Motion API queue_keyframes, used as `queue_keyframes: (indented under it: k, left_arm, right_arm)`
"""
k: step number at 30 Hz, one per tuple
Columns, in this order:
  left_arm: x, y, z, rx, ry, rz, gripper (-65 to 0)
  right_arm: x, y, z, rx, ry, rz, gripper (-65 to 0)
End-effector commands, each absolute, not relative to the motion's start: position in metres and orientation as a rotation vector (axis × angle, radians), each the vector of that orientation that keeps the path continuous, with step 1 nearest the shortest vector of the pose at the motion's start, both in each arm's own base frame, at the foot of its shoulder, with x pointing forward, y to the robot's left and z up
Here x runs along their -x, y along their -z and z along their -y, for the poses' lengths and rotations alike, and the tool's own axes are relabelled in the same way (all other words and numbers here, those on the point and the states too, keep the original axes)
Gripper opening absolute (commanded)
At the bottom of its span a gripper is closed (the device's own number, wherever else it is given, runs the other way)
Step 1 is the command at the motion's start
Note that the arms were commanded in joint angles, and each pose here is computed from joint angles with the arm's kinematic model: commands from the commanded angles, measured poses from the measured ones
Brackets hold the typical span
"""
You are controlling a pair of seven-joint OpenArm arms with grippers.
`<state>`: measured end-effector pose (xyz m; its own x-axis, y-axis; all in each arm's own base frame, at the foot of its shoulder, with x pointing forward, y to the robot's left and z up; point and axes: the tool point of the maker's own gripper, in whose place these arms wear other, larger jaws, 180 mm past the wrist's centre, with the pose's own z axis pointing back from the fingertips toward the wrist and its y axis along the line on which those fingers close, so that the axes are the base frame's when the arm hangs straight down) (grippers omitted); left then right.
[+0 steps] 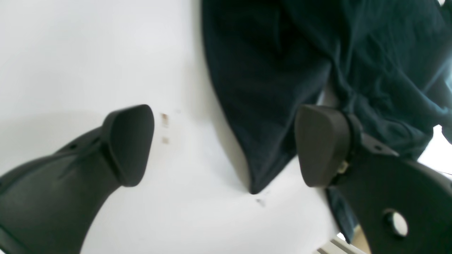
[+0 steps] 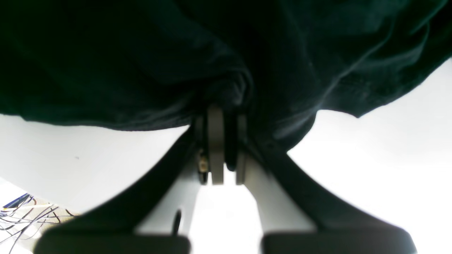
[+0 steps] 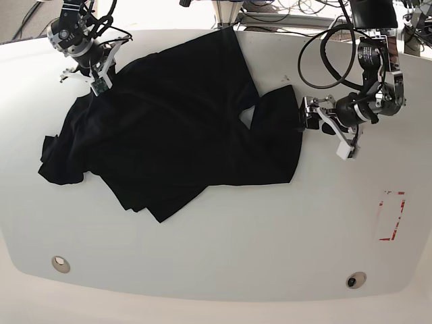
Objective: Layout the t-shirt on the table in an organized manner, then fold the t-shirt properly
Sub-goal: 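Pull the sleeve held by the left gripper away from the shirt body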
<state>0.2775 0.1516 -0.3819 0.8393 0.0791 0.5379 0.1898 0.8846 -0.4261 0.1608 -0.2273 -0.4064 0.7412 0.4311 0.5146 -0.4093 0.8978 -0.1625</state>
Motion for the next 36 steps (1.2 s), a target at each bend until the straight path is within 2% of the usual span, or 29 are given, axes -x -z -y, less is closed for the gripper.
queue_keyframes:
  k: [1,6,16,18,26,30,36]
  left_arm:
    - [-0.273,0.385,-0.135,0.557,0.072,0.555,-5.0]
    - [-0.256,0.394,-0.109,0.623,0.111,0.493,-5.1]
    - [-0.246,0.409,-0.098,0.642,0.11,0.438,-5.6]
    - [-0.245,0.411,-0.096,0.646,0.103,0.431,-9.2]
    - [-0.24,0.414,-0.086,0.657,0.134,0.408,-31.9]
    - [-0.235,0.417,-0.081,0.662,0.151,0.388,-39.0]
    - [-0.239,0.424,-0.084,0.658,0.133,0.371,-55.3]
  right_arm:
    - [-0.166,0.398,0.23,0.055,-0.469,0.601,-63.7]
    - [-0.168,0.399,0.224,0.042,-0.451,0.612,-63.7]
    - [-0.171,0.398,0.223,0.04,-0.448,0.621,-63.7]
    - [-0.171,0.398,0.223,0.04,-0.448,0.621,-63.7]
    - [-0.171,0.398,0.223,0.04,-0.448,0.621,-63.7]
    - [-0.171,0.398,0.223,0.04,-0.448,0.621,-63.7]
    - [-0.176,0.396,0.222,0.042,-0.447,0.634,-64.0]
